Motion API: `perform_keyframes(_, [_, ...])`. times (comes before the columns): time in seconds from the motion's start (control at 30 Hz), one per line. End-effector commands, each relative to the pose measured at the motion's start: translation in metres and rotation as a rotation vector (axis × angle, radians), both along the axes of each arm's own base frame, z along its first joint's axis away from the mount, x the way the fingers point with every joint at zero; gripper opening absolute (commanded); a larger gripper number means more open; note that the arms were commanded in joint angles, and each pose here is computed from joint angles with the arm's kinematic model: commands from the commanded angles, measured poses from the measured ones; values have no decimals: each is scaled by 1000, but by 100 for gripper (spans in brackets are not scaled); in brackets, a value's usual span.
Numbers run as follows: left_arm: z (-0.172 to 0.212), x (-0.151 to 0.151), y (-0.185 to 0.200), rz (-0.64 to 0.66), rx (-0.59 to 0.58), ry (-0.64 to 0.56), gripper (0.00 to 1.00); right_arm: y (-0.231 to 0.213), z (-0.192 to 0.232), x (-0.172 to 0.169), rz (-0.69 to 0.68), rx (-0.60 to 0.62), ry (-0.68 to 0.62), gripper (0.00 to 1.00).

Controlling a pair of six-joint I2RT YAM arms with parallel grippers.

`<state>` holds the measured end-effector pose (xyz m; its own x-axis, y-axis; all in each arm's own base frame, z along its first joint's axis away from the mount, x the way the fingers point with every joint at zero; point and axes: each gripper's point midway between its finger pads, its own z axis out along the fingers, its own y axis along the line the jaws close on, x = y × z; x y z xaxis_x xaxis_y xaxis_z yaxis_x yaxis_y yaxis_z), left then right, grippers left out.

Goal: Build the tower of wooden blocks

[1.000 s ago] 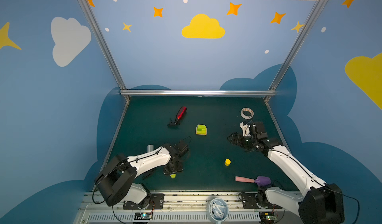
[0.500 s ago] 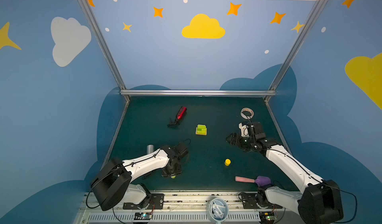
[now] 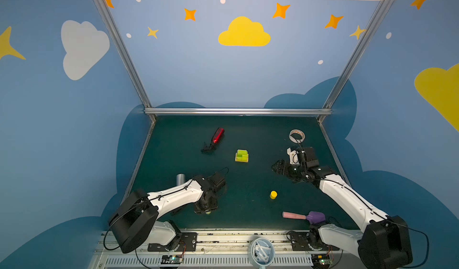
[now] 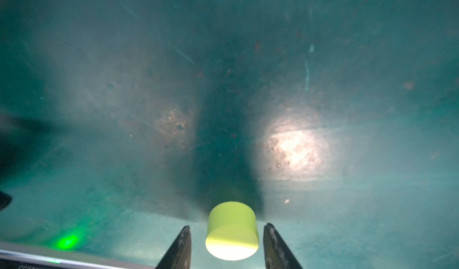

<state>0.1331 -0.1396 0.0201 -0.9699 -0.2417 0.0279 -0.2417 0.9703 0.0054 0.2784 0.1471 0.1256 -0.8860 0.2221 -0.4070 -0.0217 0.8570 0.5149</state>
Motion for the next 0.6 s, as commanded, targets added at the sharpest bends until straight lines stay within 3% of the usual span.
perform_keyframes(0.0, [-3,-3,2,2,16,10,45,1,-4,-3,1,-4,5,84])
perform_keyframes(0.57, [-1,-3,0,-1,17,7,35,1,-7,-3,3,-3,11,84])
